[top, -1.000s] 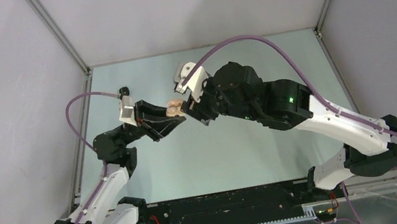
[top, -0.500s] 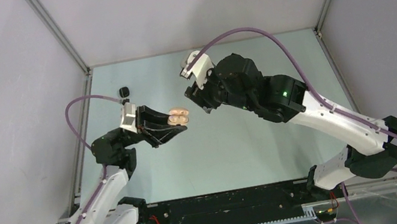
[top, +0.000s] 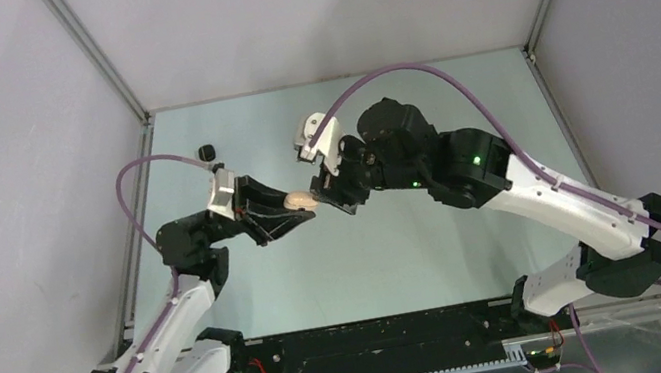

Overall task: Insert the wireless bluetooth earbuds into the charging case
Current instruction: Close the charging case with the earbuds, then place the charging case with the earbuds at the center of the board.

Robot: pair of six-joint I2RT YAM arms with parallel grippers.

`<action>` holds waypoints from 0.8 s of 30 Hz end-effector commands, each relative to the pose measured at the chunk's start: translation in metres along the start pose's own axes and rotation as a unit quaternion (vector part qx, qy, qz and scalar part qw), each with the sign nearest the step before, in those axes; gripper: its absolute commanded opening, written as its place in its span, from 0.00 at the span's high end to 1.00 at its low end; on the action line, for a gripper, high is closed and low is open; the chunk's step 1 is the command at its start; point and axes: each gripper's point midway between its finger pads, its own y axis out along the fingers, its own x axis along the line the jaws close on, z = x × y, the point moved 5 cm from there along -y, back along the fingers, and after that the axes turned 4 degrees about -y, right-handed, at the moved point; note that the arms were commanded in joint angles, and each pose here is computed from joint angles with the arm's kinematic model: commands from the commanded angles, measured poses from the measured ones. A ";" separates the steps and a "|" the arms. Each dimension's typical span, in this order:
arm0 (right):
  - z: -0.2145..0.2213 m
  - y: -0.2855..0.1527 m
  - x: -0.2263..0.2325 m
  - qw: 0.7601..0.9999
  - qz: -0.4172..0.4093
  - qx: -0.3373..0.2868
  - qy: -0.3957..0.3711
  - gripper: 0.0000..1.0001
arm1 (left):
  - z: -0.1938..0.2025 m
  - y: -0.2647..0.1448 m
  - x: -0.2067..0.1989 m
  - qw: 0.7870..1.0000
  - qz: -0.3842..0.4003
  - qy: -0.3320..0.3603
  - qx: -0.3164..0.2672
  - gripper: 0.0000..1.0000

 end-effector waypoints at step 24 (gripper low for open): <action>0.066 -0.082 -0.066 0.996 0.069 -0.057 0.010 0.31 | -0.007 0.004 0.055 0.989 -0.140 -0.030 -0.022 0.99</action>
